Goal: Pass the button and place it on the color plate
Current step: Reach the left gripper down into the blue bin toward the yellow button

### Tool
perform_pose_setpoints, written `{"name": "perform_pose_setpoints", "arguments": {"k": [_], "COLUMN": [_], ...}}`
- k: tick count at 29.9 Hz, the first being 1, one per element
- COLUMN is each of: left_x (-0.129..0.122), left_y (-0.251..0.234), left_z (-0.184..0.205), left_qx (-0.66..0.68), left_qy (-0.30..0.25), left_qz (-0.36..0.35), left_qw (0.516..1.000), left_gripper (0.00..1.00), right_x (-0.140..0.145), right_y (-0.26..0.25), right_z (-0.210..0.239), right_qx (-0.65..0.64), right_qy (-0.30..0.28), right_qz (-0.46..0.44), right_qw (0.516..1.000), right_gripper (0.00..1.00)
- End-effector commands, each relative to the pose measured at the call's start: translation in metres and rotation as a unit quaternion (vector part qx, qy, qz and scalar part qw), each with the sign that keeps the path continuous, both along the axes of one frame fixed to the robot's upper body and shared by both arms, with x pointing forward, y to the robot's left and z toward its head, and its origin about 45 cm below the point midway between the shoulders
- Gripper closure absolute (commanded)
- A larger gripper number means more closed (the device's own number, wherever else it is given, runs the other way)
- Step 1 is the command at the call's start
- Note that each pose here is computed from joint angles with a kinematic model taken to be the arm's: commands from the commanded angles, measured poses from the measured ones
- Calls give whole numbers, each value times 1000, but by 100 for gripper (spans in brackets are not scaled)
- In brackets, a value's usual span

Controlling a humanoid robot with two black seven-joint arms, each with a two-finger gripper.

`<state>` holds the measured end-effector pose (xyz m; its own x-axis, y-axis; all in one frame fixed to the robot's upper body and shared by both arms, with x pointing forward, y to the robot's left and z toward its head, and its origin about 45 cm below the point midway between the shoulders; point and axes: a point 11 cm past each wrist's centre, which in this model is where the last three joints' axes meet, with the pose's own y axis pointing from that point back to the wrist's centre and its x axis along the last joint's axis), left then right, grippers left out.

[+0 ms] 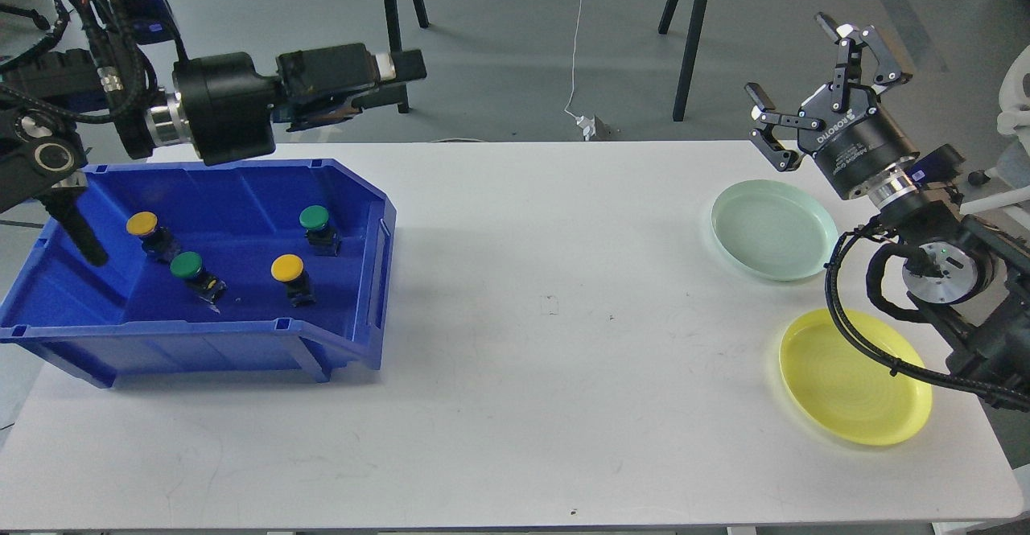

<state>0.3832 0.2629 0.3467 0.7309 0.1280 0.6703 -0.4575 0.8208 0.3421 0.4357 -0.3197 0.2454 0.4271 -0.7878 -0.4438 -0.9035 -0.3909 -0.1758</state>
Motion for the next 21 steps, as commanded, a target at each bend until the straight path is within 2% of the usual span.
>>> {"name": "perform_pose_setpoints", "arguments": {"k": [1, 3, 11, 21], "left_x": [0, 2, -3, 4], "left_y": [29, 48, 70, 82], "left_z": [-29, -44, -83, -120], "left_qx": [153, 207, 291, 340], "left_qy": [-33, -37, -11, 19], "left_qz": [-10, -6, -24, -24], "left_qw": [988, 978, 956, 940], "left_gripper": [13, 13, 13, 13], "right_x": [-3, -5, -10, -14], "right_y": [-1, -2, -9, -13], "right_z": [-7, -11, -19, -26], "right_qx": [1, 0, -4, -4], "right_qy": [7, 11, 21, 29], "right_qz": [-2, -4, -10, -13], "right_qw": [1000, 1000, 1000, 999], "right_gripper": [0, 0, 0, 0]}}
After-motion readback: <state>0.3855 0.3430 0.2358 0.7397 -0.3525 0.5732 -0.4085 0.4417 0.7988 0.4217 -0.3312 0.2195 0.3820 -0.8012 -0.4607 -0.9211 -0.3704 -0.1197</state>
